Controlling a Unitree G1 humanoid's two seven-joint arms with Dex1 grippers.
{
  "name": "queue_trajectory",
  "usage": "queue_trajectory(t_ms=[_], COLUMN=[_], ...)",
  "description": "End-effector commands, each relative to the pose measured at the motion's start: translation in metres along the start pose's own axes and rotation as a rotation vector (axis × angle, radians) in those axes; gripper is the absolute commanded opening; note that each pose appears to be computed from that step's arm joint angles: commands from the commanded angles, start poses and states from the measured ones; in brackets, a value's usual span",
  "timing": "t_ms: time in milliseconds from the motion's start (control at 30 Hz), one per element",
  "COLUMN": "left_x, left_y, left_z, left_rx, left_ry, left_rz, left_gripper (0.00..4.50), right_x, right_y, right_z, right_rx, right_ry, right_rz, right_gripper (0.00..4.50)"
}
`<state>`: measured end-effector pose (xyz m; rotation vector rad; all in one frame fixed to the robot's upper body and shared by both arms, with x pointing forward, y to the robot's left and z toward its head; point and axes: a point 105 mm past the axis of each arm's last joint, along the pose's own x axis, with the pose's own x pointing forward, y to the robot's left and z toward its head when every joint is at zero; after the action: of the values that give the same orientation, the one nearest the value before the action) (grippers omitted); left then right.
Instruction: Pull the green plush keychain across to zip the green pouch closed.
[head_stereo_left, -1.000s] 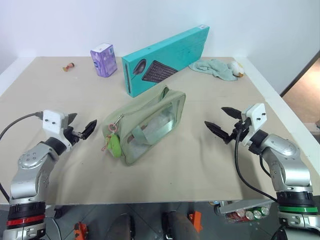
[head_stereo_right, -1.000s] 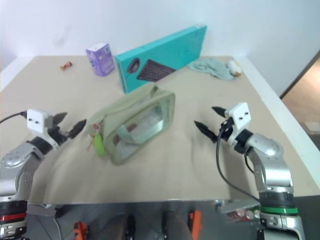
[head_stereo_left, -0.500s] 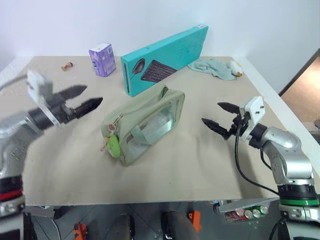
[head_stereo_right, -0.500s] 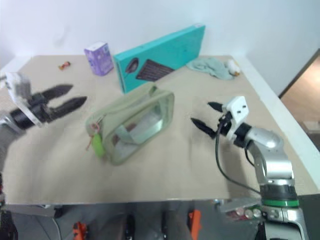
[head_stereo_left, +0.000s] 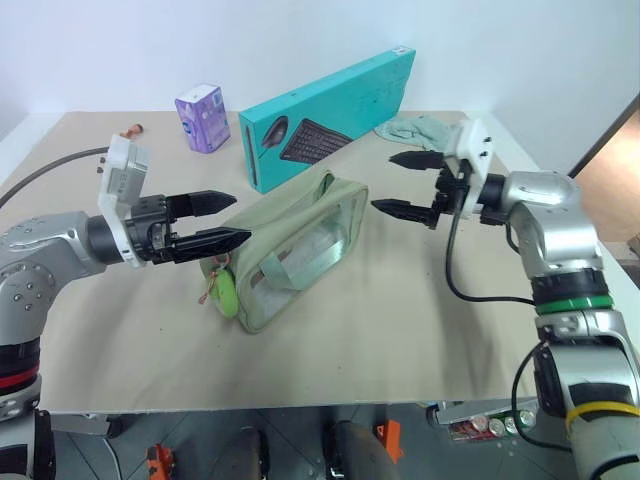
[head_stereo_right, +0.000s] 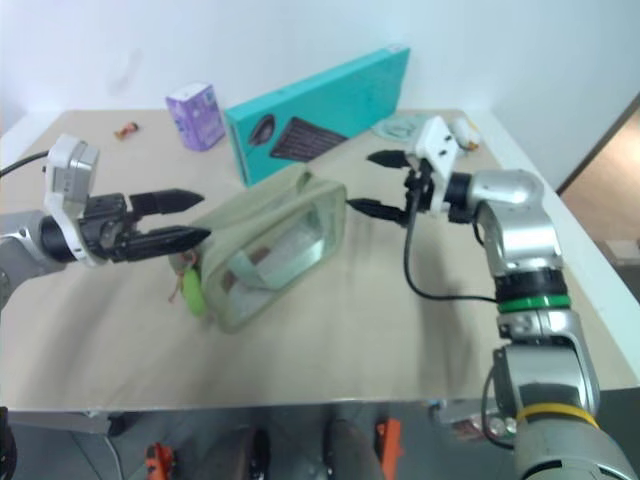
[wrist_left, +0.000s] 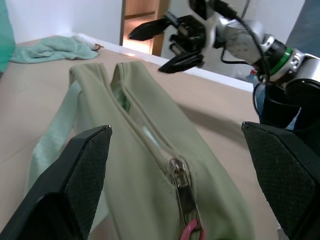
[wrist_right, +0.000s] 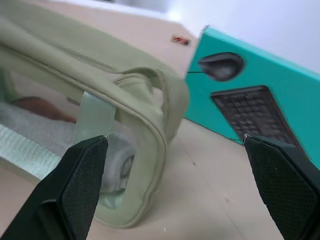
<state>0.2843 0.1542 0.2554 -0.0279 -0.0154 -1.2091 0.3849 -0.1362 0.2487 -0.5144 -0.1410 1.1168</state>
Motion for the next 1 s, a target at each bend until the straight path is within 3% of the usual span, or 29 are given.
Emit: queue_trajectory(t_ms=[33, 233, 333, 700, 1000], left_x=[-0.001, -0.005, -0.006, -0.006, -0.009], left_y=[-0.005, -0.003, -0.004, 0.000, 0.015], left_z=[0.011, 0.013, 0.012, 0.010, 0.010], left_rx=[0.063, 0.077, 0.083, 0.092, 0.109], left_ry=[-0.018, -0.028, -0.026, -0.025, -0.016], left_rz=[0.000, 0.035, 0.045, 0.070, 0.084], left_gripper=[4.32, 4.32, 4.50, 4.50, 4.50], right_x=[0.017, 0.038, 0.041, 0.033, -0.008], right_y=[0.004, 0.012, 0.011, 0.008, 0.021], right_z=[0.013, 0.015, 0.018, 0.021, 0.042], right_rx=[-0.036, -0.021, -0.006, 0.018, -0.001], right_ry=[-0.023, -0.051, -0.067, -0.081, -0.066], right_rz=[0.101, 0.184, 0.197, 0.205, 0.136], right_gripper=[4.50, 4.50, 3.71, 0.06, 0.06])
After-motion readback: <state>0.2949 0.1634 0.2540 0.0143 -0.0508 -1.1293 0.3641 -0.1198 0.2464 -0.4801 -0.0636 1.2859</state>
